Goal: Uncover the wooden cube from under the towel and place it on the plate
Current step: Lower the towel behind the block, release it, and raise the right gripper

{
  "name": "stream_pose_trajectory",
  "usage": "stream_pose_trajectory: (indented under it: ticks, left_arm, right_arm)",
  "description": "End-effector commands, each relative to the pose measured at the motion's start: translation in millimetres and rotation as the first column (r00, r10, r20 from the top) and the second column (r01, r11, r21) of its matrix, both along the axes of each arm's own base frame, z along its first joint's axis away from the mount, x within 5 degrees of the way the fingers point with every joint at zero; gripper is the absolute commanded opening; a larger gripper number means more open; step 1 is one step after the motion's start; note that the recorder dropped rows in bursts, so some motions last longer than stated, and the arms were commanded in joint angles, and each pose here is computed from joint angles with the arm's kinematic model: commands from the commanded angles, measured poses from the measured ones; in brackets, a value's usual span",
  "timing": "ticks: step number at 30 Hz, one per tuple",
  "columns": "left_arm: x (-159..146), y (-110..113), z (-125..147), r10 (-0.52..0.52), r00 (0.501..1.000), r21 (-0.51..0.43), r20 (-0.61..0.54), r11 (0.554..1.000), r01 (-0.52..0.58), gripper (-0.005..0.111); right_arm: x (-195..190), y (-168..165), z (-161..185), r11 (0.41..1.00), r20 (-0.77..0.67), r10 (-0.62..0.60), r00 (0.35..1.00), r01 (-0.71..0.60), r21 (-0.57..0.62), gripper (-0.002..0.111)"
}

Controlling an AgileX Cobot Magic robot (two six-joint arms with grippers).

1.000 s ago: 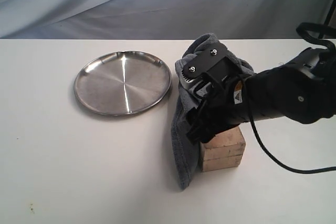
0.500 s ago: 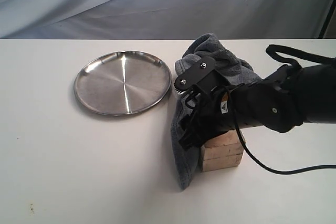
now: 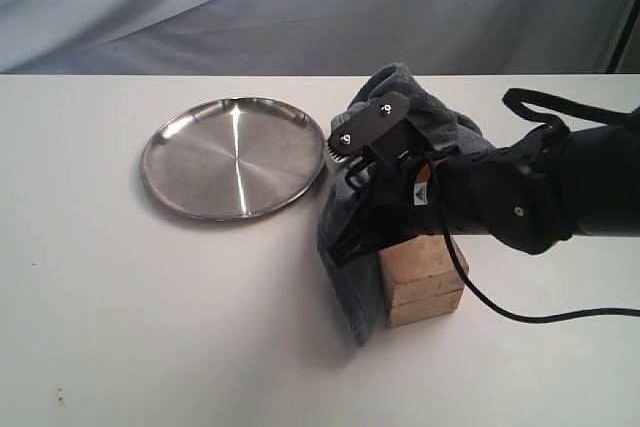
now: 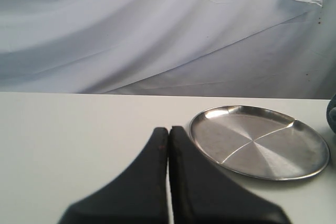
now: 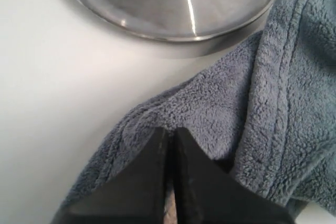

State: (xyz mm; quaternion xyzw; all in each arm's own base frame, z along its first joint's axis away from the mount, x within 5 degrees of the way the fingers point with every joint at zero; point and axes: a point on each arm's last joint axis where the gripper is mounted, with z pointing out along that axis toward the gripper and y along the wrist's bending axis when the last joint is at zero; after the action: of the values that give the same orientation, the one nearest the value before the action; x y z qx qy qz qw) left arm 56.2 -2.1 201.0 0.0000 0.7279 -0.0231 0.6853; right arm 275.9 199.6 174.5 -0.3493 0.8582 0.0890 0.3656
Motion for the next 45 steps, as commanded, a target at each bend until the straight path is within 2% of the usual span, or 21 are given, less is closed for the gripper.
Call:
stream_pose_trajectory:
  ticks: [1,5,9,11,16,20,25,29,34,36,41,45]
  left_arm:
    - [0,0,-1,-0.001,1.000,0.000,0.001,1.000,0.001,0.001]
    - [0,0,-1,-0.001,1.000,0.000,0.001,1.000,0.001,0.001]
    - [0,0,-1,-0.001,1.000,0.000,0.001,1.000,0.001,0.001]
    - [0,0,-1,-0.001,1.000,0.000,0.001,1.000,0.001,0.001]
    - [0,0,-1,0.000,1.000,-0.002,0.001,1.000,0.000,0.001]
    - [0,0,-1,0.000,1.000,-0.002,0.001,1.000,0.000,0.001]
    - [0,0,-1,-0.001,1.000,0.000,0.001,1.000,0.001,0.001]
    - [0,0,-1,-0.001,1.000,0.000,0.001,1.000,0.001,0.001]
    - [0,0,-1,-0.001,1.000,0.000,0.001,1.000,0.001,0.001]
    - [0,0,-1,-0.001,1.000,0.000,0.001,1.000,0.001,0.001]
    - [0,0,-1,0.000,1.000,-0.002,0.001,1.000,0.000,0.001]
    - [0,0,-1,0.000,1.000,-0.002,0.001,1.000,0.000,0.001]
  right_arm:
    - [4,4,14,0.994,0.096,-0.028,0.995,0.018,0.106,0.000]
    - [17,-2,29,0.979,0.209,-0.083,0.974,0.041,0.198,0.000]
    - [37,-23,41,0.928,0.273,-0.256,0.927,0.157,0.337,0.000]
    - [44,-34,44,0.909,0.294,-0.312,0.903,0.194,0.369,0.000]
    - [61,-63,37,0.920,0.355,-0.354,0.865,0.253,0.301,0.000]
    - [76,-84,17,0.889,0.346,-0.441,0.828,0.350,0.296,0.000]
    - [84,-92,-12,0.885,0.325,-0.459,0.827,0.390,0.255,0.001]
    - [85,-92,-17,0.886,0.324,-0.457,0.829,0.392,0.248,0.018]
    - [83,-91,1,0.864,0.330,-0.487,0.809,0.391,0.318,0.058]
    - [81,-91,14,0.849,0.337,-0.505,0.795,0.386,0.361,0.069]
    - [64,-86,58,0.846,0.335,-0.486,0.807,0.339,0.412,0.072]
    - [34,-70,84,0.867,0.230,-0.409,0.883,0.298,0.398,0.072]
